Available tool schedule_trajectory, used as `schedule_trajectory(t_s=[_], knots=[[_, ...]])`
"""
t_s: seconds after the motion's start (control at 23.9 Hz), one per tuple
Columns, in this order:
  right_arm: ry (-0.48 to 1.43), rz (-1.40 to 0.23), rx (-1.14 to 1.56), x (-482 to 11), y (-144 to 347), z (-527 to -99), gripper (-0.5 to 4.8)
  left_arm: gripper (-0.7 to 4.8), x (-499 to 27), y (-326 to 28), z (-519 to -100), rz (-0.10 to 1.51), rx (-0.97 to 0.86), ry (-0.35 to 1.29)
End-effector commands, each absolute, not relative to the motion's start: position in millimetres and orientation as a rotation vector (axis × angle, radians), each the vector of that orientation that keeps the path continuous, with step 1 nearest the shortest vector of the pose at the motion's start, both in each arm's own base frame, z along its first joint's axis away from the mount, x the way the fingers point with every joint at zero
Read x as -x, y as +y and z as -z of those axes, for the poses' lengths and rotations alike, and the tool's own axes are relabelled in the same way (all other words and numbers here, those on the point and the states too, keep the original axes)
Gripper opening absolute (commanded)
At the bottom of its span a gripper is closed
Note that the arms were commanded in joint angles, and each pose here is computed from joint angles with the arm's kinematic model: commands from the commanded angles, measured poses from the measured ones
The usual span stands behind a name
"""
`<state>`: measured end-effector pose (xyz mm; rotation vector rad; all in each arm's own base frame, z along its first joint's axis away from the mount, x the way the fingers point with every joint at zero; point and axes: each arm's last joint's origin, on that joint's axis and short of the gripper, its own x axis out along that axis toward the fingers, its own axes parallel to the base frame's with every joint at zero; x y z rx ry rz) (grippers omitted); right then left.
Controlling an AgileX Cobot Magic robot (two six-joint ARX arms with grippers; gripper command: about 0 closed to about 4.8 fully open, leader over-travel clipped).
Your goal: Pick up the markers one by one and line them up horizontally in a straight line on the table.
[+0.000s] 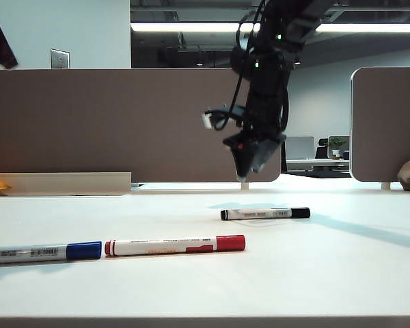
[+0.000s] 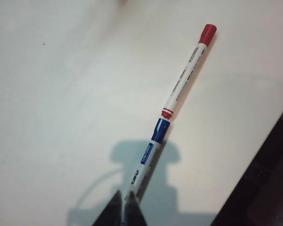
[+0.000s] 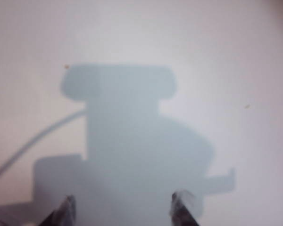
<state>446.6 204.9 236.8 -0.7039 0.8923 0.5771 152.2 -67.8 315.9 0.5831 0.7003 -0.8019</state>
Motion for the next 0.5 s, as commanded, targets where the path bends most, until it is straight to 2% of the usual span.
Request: schedule_trajectory(t_s=[0.04,0.5], knots=[[0.938,-0.574,0.691,-449.0,197.2,-230.9,2.6,0.16,-151.8,-67.7,-317.0,0.799,-0.581,0.691],[0.994,-0.575,0.693,-450.0,192.4,-221.1,2.6,0.16,-151.8,-67.7,-317.1,0.799,-0.581,0.69]])
